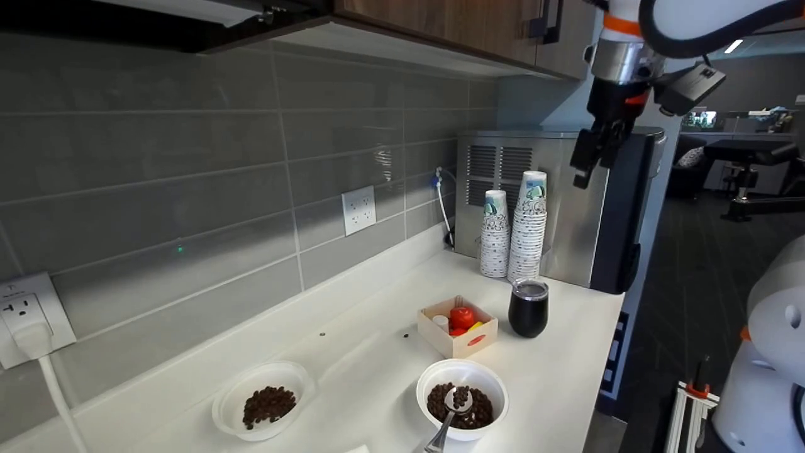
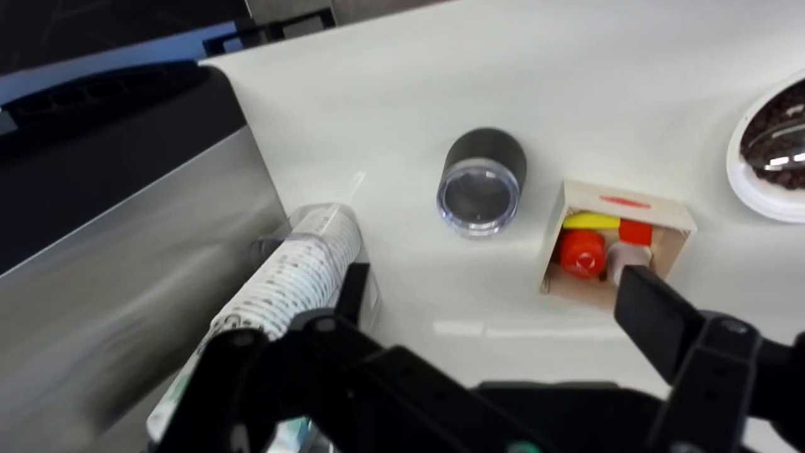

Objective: Open then close the top left cabinet door

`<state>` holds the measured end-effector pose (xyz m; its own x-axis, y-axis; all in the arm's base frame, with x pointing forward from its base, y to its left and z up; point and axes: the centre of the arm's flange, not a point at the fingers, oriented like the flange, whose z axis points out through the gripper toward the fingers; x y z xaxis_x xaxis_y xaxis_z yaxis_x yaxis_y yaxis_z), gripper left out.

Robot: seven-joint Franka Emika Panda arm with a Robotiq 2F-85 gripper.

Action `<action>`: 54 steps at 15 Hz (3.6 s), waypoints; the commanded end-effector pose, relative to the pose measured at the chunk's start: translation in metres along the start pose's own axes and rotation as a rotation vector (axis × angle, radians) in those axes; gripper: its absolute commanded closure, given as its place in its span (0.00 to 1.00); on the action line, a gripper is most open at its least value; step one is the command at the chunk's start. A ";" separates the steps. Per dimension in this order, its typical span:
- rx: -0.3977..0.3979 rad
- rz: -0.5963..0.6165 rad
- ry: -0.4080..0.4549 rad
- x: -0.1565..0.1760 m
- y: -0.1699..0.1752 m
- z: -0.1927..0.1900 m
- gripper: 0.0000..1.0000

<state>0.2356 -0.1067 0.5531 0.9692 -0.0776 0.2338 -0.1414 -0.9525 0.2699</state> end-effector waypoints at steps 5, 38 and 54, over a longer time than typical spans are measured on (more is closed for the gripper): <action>-0.051 -0.003 0.449 0.033 0.054 -0.101 0.00; -0.279 0.291 1.000 0.136 0.184 -0.195 0.00; -0.285 0.365 0.971 0.152 0.224 -0.170 0.00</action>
<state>0.3189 -0.2579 0.7989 0.3303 0.0566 0.9422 -0.5162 -0.8249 0.2305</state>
